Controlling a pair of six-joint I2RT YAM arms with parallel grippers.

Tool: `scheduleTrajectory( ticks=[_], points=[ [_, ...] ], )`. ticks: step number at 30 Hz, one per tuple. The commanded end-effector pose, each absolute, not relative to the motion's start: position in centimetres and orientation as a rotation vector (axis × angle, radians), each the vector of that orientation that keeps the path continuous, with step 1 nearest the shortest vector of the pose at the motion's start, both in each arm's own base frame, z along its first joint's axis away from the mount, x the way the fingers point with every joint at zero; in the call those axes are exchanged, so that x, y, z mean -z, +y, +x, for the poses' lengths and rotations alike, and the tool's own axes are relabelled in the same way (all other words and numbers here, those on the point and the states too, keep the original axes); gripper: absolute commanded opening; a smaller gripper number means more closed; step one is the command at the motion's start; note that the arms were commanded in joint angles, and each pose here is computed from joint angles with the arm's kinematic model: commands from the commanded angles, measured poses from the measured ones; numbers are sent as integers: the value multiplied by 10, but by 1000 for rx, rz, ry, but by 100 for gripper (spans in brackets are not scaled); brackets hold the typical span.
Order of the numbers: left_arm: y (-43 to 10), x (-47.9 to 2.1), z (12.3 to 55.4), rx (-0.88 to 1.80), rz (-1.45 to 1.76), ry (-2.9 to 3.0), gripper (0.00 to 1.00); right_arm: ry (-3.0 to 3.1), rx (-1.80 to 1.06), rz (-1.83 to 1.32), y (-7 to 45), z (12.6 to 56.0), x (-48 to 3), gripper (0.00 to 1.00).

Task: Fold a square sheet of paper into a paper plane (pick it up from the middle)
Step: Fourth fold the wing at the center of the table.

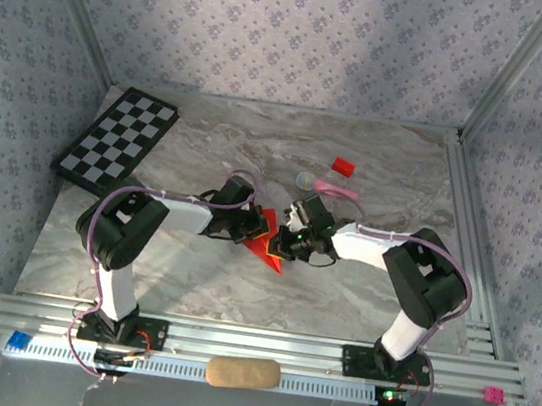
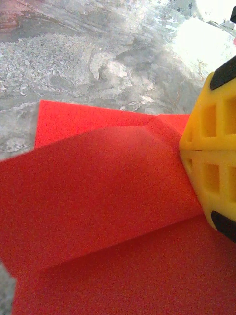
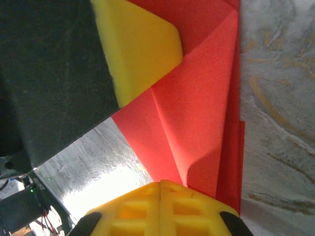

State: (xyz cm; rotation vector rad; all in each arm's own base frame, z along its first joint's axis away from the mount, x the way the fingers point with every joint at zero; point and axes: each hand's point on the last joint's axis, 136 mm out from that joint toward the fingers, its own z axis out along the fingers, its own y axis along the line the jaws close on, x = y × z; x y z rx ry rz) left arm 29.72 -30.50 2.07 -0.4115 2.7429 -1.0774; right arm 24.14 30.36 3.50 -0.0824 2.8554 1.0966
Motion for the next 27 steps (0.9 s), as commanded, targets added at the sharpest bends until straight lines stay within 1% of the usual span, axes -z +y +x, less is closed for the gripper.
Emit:
scheduleTrajectory(
  ticks=[1, 9, 13, 18, 21, 24, 27],
  points=[
    [-287, 3, 288, 952, -460, 2809, 4, 2911, -1031, -27, 293, 239, -18, 1],
    [-288, -5, 291, 953, -425, 2794, 4, 2965, -1038, 28, 279, 216, 6, 1],
    [-294, -19, 298, 984, -371, 2759, 6, 2977, -1028, 45, 274, 214, 10, 0],
    [-302, -48, 304, 1041, -267, 2698, 11, 2977, -1027, 42, 273, 214, 10, 0],
    [-305, -58, 297, 1070, -224, 2690, 11, 2975, -1024, 50, 272, 215, 10, 0],
    [-310, -56, 282, 1112, -187, 2731, 8, 2977, -1019, 56, 272, 215, 11, 0],
    [-320, -51, 269, 1164, -133, 2768, 7, 2983, -1013, 51, 271, 214, 12, 0]
  ],
)
